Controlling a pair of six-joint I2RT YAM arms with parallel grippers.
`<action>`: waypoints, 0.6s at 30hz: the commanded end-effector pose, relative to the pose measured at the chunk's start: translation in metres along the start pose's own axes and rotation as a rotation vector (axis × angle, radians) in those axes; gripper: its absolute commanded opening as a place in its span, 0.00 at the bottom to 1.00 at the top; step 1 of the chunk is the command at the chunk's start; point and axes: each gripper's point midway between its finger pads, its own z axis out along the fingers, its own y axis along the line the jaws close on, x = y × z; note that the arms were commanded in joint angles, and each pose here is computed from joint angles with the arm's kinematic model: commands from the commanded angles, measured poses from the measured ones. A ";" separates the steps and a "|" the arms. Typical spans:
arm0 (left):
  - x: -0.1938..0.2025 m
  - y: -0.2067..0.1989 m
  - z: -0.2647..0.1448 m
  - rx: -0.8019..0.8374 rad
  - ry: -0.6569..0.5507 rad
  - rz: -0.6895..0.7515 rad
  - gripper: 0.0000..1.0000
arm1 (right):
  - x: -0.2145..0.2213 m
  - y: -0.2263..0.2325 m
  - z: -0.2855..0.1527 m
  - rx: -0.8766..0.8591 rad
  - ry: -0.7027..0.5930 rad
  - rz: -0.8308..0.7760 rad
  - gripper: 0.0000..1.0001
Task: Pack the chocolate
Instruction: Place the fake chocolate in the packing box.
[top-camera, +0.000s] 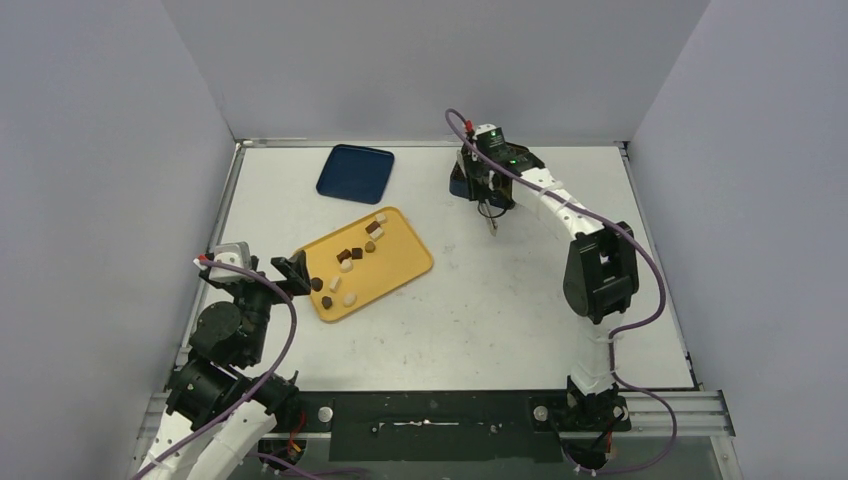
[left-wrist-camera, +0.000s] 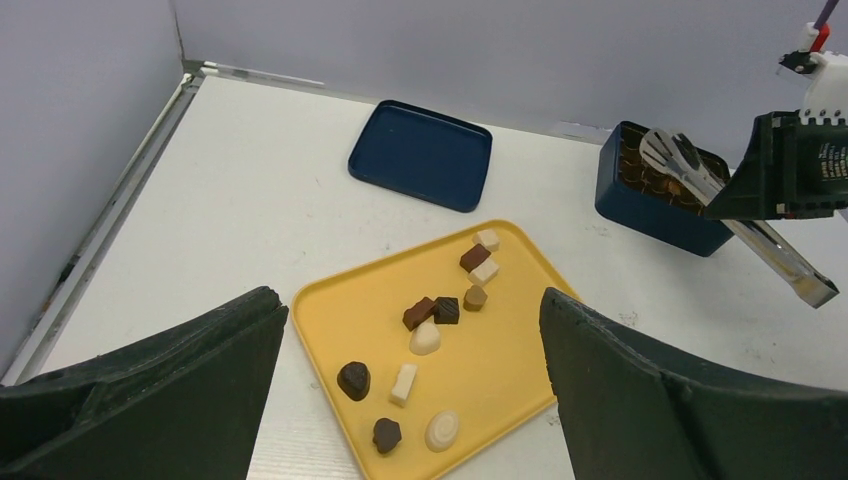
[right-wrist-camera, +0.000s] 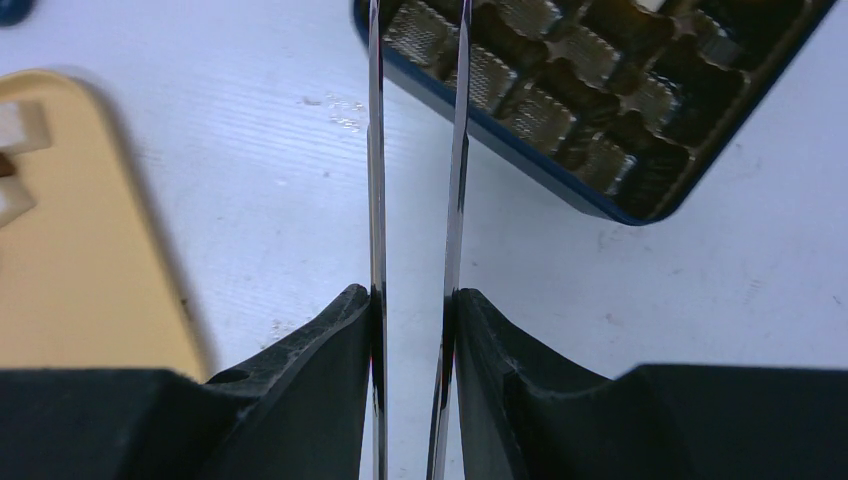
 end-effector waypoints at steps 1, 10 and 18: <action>-0.011 -0.004 0.002 0.014 -0.030 -0.015 0.97 | -0.027 -0.033 -0.028 0.043 -0.094 0.068 0.24; -0.012 -0.005 0.001 0.018 -0.037 -0.020 0.97 | -0.014 -0.049 -0.015 0.009 -0.074 0.110 0.28; -0.013 -0.004 0.000 0.017 -0.042 -0.020 0.97 | -0.008 -0.056 0.003 0.040 -0.061 0.117 0.29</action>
